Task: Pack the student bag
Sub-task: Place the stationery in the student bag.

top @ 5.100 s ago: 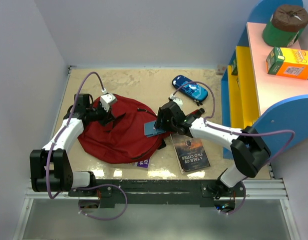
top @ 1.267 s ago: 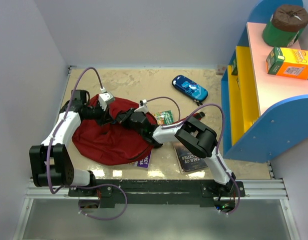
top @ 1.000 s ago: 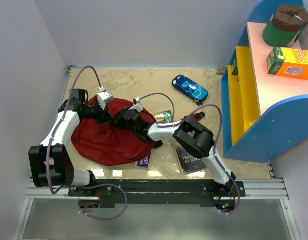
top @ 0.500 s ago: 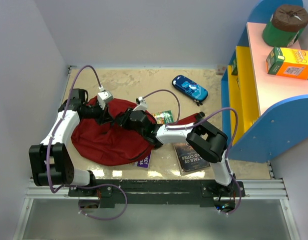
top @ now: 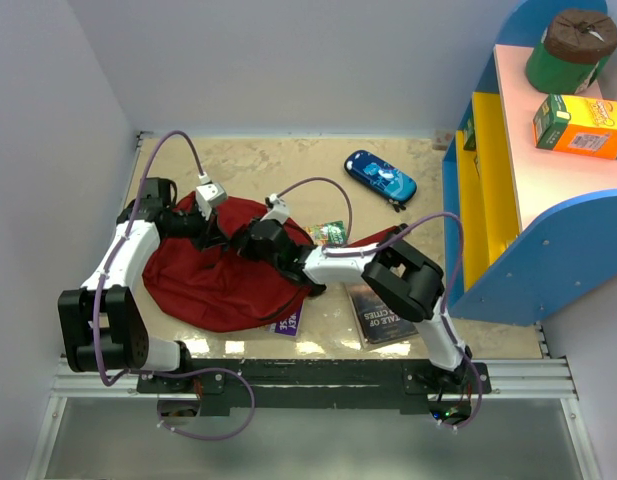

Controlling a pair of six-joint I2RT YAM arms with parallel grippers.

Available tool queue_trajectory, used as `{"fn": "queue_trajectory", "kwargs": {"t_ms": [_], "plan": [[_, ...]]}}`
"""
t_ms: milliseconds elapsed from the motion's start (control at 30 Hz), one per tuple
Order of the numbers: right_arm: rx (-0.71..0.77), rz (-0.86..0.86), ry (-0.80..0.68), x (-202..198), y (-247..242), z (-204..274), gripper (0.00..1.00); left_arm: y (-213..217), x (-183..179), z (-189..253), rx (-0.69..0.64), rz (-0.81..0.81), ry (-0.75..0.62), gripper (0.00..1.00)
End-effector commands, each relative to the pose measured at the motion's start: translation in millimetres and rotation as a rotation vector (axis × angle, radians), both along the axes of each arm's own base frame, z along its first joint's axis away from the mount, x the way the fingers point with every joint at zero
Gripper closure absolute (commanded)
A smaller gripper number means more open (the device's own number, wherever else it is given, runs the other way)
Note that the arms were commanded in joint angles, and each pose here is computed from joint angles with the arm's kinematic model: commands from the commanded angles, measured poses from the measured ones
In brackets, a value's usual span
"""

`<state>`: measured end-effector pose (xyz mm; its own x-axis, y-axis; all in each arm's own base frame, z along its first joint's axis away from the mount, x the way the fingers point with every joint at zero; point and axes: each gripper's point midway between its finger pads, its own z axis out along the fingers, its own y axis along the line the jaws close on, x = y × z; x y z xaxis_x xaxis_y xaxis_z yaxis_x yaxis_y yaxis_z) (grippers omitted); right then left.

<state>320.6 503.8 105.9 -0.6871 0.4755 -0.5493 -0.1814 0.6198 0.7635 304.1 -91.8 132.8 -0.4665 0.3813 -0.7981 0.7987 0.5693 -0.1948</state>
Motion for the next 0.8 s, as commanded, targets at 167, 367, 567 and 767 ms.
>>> {"fn": "queue_trajectory", "kwargs": {"t_ms": [167, 367, 567, 767], "plan": [[-0.035, -0.021, -0.002, 21.0, 26.2, -2.1, 1.0, -11.1, -1.5, 20.3, -0.065, -0.058, -0.045, 1.0], [0.121, 0.098, -0.038, 9.2, 51.5, 27.1, 1.0, -11.2, -2.2, 15.3, -0.065, -0.058, -0.037, 1.0], [0.203, 0.105, -0.081, 3.8, 22.1, 49.8, 0.9, -5.0, 0.7, 0.2, -0.054, -0.04, -0.012, 1.0], [0.09, 0.033, -0.078, -1.0, -36.7, 37.6, 0.48, 7.1, 9.5, -3.2, -0.027, -0.032, -0.011, 0.59]]}}
